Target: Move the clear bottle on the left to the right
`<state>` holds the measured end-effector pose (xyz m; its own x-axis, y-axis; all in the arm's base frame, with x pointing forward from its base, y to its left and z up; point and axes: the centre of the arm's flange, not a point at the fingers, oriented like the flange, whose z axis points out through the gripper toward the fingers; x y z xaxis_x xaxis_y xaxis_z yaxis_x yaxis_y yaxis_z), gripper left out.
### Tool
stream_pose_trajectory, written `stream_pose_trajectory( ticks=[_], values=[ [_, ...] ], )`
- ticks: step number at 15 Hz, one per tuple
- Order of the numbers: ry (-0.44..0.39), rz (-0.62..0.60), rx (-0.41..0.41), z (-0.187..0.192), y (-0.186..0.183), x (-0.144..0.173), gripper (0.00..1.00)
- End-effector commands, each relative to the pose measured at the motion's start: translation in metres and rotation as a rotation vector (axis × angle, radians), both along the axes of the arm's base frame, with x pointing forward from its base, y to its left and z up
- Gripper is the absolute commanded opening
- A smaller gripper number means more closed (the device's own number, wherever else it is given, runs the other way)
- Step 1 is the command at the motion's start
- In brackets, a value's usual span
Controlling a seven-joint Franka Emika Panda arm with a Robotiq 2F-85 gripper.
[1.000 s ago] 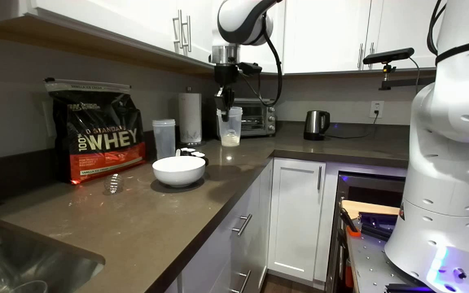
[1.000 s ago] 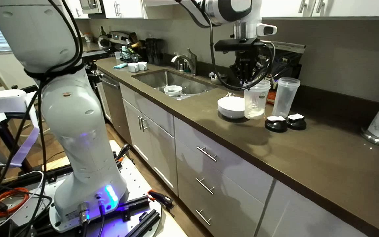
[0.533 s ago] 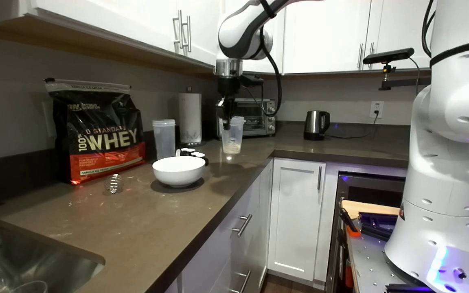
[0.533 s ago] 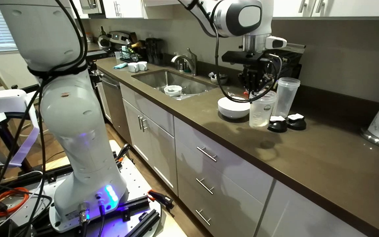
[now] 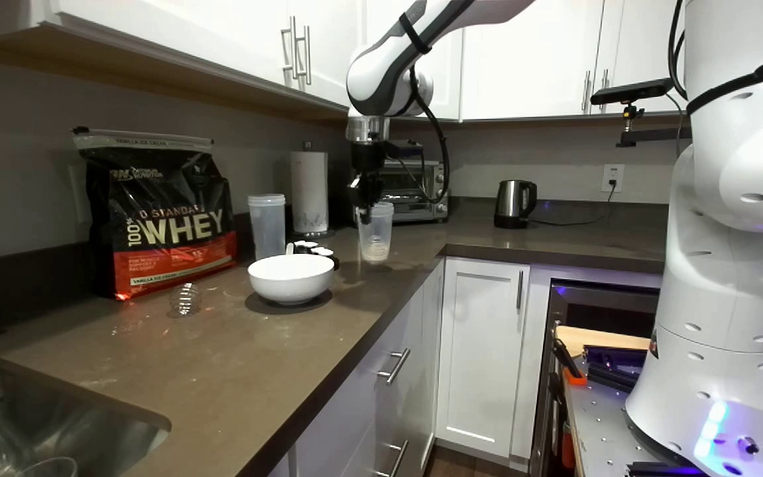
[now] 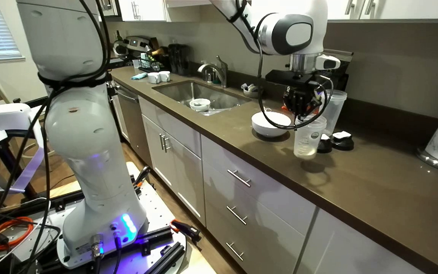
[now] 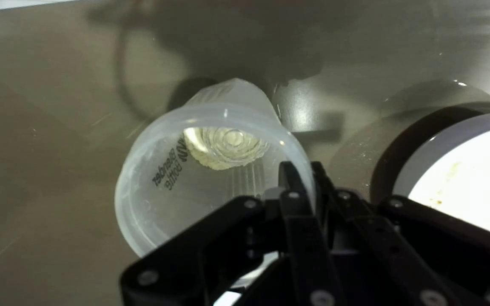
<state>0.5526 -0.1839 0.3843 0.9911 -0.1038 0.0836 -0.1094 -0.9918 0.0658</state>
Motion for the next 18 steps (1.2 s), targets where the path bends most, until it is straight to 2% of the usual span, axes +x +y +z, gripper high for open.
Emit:
stream_pose_trajectory(
  ticks=[1, 8, 14, 15, 16, 18],
  values=[
    [-0.012, 0.003, 0.016, -0.009, -0.018, 0.019, 0.02],
    [-0.016, -0.019, 0.063, -0.026, -0.035, 0.037, 0.02],
    [-0.009, -0.028, 0.054, -0.031, -0.046, 0.042, 0.02],
    [-0.006, -0.03, 0.053, -0.031, -0.047, 0.042, 0.34],
    [-0.004, -0.032, 0.054, -0.029, -0.047, 0.04, 0.35],
    [0.001, -0.031, 0.046, -0.023, -0.046, 0.036, 0.46]
  ],
)
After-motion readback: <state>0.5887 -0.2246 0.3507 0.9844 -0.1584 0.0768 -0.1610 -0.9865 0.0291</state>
